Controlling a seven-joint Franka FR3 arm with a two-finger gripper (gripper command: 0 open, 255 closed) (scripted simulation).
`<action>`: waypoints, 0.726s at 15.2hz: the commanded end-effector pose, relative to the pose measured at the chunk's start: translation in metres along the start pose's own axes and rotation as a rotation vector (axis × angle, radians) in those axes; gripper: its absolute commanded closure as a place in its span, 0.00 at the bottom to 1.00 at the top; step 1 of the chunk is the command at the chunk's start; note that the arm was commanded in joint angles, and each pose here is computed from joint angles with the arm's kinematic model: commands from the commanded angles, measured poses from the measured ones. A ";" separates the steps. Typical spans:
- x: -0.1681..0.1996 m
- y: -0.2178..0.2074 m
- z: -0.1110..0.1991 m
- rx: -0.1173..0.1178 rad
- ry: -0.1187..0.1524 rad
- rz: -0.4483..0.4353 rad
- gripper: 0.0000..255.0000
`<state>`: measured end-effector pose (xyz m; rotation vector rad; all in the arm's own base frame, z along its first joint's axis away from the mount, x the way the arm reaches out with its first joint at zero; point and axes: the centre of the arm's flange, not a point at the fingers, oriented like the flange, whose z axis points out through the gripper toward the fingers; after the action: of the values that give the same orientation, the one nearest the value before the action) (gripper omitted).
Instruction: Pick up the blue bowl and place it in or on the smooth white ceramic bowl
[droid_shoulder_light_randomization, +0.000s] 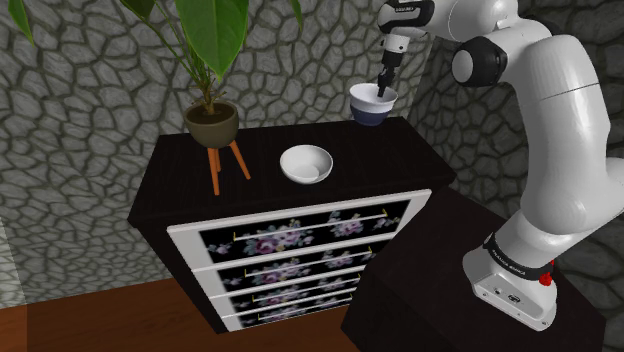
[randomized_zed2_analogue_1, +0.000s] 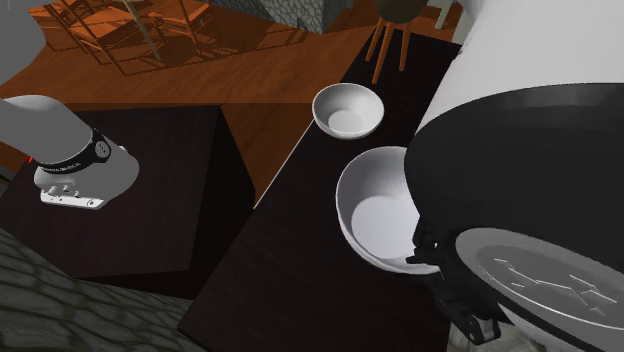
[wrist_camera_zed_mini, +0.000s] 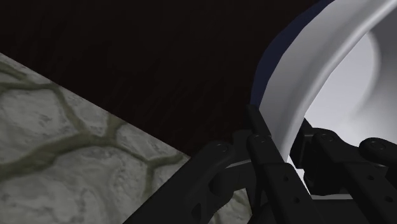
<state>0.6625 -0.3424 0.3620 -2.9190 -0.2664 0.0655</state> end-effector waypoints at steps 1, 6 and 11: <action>0.000 -0.002 -0.011 0.000 0.000 0.000 1.00; 0.004 -0.031 -0.023 0.000 0.000 0.000 1.00; 0.015 -0.096 -0.016 0.000 0.000 0.000 1.00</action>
<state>0.6644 -0.2618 0.3949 -2.9189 -0.2675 0.0659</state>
